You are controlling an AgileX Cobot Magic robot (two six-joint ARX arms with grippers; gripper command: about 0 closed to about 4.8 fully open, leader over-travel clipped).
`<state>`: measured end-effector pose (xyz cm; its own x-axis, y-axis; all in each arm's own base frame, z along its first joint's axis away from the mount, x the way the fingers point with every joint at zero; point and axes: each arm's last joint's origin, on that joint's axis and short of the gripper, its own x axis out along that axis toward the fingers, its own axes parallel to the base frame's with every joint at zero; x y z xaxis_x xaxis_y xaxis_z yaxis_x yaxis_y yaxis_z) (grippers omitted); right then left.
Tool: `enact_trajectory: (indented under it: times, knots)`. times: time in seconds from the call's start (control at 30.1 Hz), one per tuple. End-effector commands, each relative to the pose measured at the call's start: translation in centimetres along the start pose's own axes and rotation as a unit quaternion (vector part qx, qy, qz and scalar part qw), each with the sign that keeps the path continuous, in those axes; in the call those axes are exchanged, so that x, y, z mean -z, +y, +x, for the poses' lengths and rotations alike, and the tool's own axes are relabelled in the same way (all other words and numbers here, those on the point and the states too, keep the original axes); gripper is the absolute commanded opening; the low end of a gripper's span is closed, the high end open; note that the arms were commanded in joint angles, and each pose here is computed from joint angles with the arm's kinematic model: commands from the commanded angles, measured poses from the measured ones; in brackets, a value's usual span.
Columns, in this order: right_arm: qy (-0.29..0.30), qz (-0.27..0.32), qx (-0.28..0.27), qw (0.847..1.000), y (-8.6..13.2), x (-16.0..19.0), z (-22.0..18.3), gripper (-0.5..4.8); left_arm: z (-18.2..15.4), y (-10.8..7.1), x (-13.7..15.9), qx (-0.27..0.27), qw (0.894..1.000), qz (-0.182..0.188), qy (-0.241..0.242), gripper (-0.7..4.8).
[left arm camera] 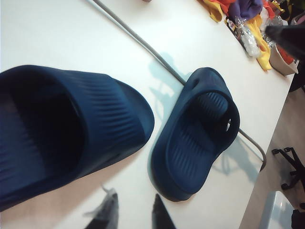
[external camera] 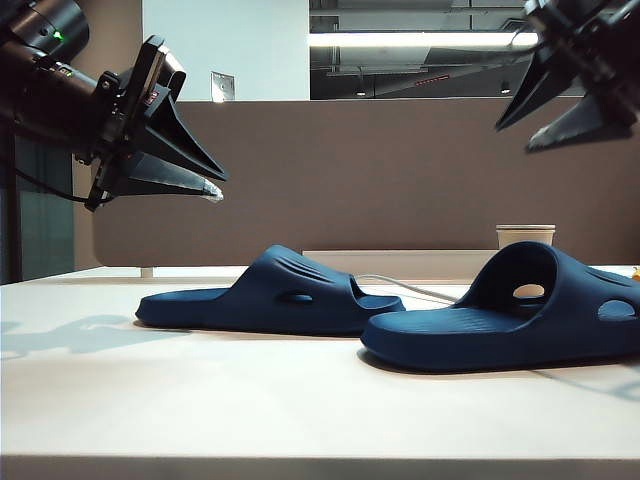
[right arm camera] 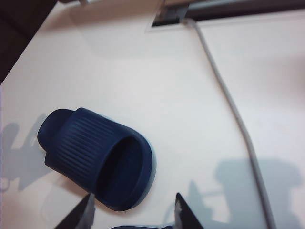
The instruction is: Interlock the pair of blue slippers on the table with their fronts facing up.
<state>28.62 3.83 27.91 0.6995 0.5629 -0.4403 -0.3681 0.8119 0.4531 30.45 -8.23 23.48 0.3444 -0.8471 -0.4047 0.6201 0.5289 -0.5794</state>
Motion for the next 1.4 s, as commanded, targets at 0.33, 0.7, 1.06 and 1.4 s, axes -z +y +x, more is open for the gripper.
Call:
enact_trajectory:
  times: [0.33, 0.7, 1.06, 1.4]
  knots:
    - [0.022, -0.021, -0.064, 0.997, 0.8, 0.0, 1.0, 2.12, 1.2, 1.2, 0.1, 0.008, 0.999, -0.031, 0.0, 1.46]
    - [0.038, -0.051, -0.088, 0.994, 2.8, 0.7, 2.0, 2.12, 4.1, 1.9, 0.1, 0.008, 0.999, -0.045, -0.021, 1.57]
    - [0.042, -0.055, -0.093, 0.993, 3.1, 0.9, 2.1, 2.12, 4.9, 1.4, 0.1, -0.009, 0.999, -0.029, -0.024, 2.92]
    - [0.08, -0.019, -0.087, 0.993, 1.8, 1.9, 4.2, 2.12, 4.8, 1.3, 0.2, 0.017, 1.0, -0.019, -0.015, 2.83]
